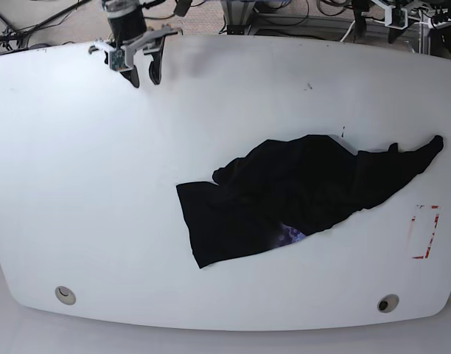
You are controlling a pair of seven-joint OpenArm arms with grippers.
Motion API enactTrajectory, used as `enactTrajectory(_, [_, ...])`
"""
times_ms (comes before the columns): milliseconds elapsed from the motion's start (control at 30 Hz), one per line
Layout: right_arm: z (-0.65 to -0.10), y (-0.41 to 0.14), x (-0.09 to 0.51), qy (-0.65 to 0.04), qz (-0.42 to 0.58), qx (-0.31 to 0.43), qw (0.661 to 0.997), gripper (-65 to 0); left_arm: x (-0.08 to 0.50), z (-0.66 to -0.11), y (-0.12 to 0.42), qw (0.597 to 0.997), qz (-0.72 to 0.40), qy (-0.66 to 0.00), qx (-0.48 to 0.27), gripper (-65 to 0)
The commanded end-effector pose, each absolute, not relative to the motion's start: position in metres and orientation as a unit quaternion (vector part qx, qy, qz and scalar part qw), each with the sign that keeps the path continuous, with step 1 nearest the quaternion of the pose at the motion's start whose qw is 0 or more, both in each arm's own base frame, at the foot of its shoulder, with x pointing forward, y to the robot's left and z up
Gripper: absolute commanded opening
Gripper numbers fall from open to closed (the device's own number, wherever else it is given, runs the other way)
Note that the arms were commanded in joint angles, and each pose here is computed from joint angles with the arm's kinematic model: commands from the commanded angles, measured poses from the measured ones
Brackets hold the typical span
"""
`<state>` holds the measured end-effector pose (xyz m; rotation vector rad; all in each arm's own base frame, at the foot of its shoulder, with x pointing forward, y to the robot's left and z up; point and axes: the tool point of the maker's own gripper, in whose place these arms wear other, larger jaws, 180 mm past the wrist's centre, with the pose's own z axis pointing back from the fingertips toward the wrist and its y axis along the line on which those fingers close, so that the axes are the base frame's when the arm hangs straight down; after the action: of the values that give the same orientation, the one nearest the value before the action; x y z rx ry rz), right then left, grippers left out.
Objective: Fold the T-shirt properly
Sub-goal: 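Move the right gripper down to an edge of the black T-shirt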
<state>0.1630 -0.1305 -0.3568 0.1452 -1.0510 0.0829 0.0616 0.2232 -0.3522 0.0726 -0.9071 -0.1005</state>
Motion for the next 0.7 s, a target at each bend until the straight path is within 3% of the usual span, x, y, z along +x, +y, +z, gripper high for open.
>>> enactTrajectory(0, [-0.347, -0.123, 0.187, -0.511, 0.072, 0.086, 0.852, -40.3, 0.068, -0.345, 0.221, 0.889, -0.051, -0.454, 0.033, -19.3])
enactTrajectory(67, [-0.346, -0.117, 0.204, -0.503, 0.104, 0.094, 0.853, -40.3, 0.068, -0.346, 0.219, 0.889, -0.043, -0.456, 0.033, -16.1])
enactTrajectory(233, [-0.335, -0.115, 0.251, -0.492, 0.172, 0.083, 0.850, -39.5, 0.064, -0.347, 0.216, 0.889, -0.016, -0.457, 0.037, -15.7])
enactTrajectory(467, [-0.322, -0.121, 0.313, -0.478, 0.198, 0.059, 0.854, -22.5, 0.068, -0.347, 0.215, 0.886, -0.012, -0.462, 0.038, -15.7])
enactTrajectory(667, [-0.321, -0.120, 0.366, -0.477, 0.189, 0.073, 0.855, -21.9, 0.067, -0.348, 0.214, 0.885, 0.000, -0.463, 0.040, -15.6])
